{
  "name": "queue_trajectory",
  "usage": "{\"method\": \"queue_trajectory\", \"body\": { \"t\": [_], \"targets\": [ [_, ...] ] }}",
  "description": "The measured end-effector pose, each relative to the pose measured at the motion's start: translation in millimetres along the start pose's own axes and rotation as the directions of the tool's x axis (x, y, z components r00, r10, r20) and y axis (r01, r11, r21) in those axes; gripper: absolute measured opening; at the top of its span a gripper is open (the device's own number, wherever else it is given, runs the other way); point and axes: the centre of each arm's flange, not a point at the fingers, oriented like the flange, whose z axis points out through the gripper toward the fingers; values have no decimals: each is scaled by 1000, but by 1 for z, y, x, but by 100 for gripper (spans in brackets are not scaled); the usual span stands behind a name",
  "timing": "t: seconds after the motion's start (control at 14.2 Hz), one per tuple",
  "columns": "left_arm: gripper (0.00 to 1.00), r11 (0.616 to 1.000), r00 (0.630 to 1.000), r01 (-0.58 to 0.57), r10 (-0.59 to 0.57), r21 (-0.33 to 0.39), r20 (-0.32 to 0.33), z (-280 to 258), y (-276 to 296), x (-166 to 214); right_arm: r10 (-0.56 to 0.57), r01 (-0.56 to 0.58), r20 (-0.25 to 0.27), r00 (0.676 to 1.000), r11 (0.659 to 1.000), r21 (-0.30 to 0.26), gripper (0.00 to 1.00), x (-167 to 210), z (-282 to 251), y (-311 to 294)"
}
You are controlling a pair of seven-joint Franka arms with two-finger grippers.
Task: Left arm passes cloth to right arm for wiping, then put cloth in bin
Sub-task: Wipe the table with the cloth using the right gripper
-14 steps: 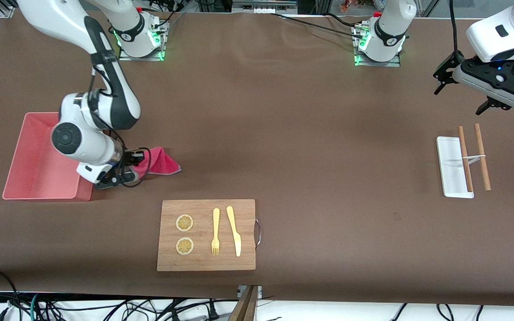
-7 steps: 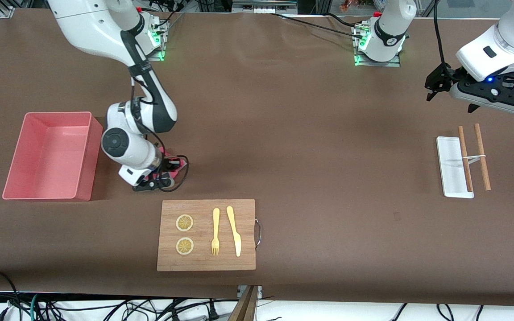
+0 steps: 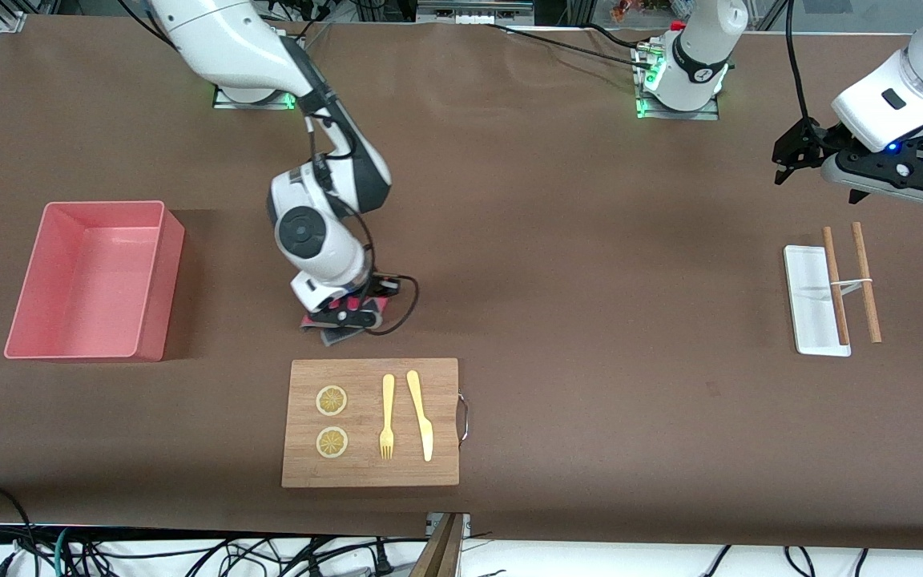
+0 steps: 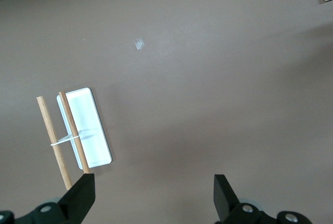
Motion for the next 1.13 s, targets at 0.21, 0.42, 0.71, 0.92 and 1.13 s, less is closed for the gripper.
{"method": "queue_trajectory", "body": {
  "t": [0.21, 0.42, 0.71, 0.92, 1.13],
  "targets": [
    [100, 1000, 1000, 0, 0, 0, 0, 0, 0, 0, 82, -83, 4, 997, 996, 19, 2, -25, 5, -44],
    [100, 1000, 1000, -2, 2, 0, 0, 0, 1, 0, 91, -91, 8, 996, 996, 15, 2, -27, 11, -48],
    [100, 1000, 1000, -3, 3, 0, 0, 0, 2, 0, 57, -57, 30, 998, 998, -17, 2, -10, 31, -17],
    [100, 1000, 1000, -6, 6, 0, 0, 0, 3, 1, 17, -16, 43, 999, 999, -28, 2, 8, 35, 15],
    [100, 1000, 1000, -6, 6, 0, 0, 0, 4, 1, -43, 46, 64, 997, 998, -37, 2, 26, 36, 61]
  ]
}}
